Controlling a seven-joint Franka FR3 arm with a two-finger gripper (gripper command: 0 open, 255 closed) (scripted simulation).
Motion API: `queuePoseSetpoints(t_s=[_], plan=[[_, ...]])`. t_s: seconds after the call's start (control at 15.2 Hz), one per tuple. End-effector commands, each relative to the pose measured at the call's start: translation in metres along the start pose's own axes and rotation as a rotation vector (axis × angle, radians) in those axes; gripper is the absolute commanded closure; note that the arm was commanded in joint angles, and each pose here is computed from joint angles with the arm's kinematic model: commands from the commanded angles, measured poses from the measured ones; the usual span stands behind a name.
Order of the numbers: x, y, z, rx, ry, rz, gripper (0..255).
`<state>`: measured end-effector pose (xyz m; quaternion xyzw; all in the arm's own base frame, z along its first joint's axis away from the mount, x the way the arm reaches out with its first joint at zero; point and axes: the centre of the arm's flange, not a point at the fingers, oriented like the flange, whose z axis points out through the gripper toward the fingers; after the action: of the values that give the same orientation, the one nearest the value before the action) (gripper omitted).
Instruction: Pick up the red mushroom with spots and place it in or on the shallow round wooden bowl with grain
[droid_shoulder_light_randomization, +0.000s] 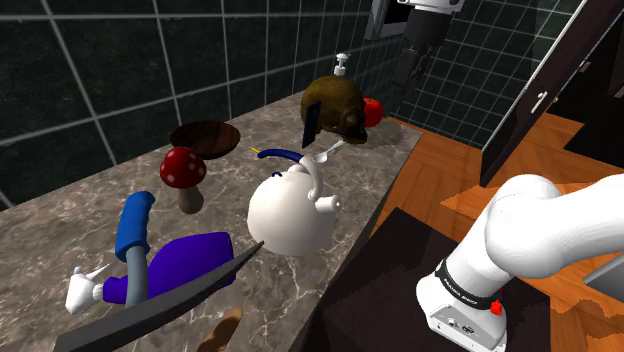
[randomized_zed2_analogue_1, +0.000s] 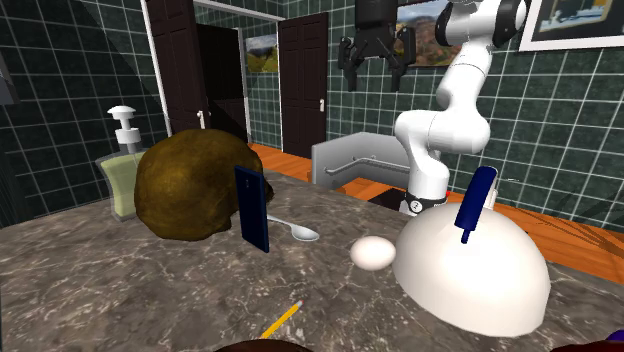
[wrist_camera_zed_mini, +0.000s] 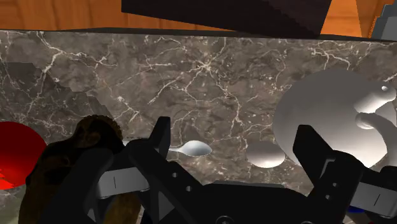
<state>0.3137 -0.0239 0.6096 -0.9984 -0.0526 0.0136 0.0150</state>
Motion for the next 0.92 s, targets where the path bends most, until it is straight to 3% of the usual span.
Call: queuePoseSetpoints(t_s=[0.0,0.86], plan=[[0.000,0.000,0.000,0.000,0.000,0.000,0],[0.100,-0.076,0.079,0.236,0.040,-0.004,0]])
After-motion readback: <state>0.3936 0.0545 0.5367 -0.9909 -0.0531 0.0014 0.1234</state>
